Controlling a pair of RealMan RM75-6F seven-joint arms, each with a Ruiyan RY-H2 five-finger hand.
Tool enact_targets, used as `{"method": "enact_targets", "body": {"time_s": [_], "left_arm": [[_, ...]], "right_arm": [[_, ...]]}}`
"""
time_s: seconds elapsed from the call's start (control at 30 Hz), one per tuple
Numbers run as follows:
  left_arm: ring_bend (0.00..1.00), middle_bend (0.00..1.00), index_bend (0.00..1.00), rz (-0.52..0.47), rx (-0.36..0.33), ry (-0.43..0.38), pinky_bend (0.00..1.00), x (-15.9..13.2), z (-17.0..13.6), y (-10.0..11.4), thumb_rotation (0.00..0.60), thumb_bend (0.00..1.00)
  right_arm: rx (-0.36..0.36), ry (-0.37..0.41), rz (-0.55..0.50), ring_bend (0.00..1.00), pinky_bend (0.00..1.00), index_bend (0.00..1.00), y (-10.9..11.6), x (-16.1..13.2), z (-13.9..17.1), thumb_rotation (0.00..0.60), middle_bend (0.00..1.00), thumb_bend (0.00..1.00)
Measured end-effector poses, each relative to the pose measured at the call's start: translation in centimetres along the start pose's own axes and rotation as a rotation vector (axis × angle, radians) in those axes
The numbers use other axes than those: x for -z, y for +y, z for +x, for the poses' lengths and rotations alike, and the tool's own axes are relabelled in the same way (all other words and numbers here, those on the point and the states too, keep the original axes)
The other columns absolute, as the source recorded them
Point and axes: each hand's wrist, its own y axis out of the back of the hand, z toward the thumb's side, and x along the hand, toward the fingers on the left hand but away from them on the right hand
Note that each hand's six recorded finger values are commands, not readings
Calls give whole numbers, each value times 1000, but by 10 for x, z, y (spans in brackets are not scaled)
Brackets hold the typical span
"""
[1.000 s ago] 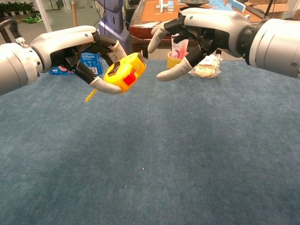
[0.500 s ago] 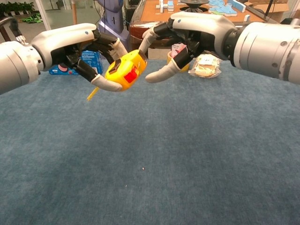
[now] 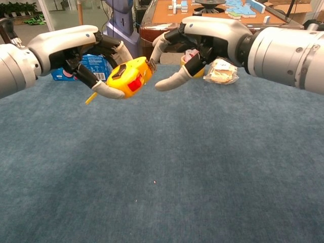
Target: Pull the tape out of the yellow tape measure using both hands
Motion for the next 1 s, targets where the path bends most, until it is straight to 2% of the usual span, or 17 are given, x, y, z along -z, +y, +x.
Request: {"method": "enact_targets", "body": {"time_s": [1.0], "left_arm": [[304,515,492,-1,2,11,0,8,1,-2,600,109]], "right_arm": [[20,-18,-17,0,0,661,-1,3,-9,600,245,221]]}}
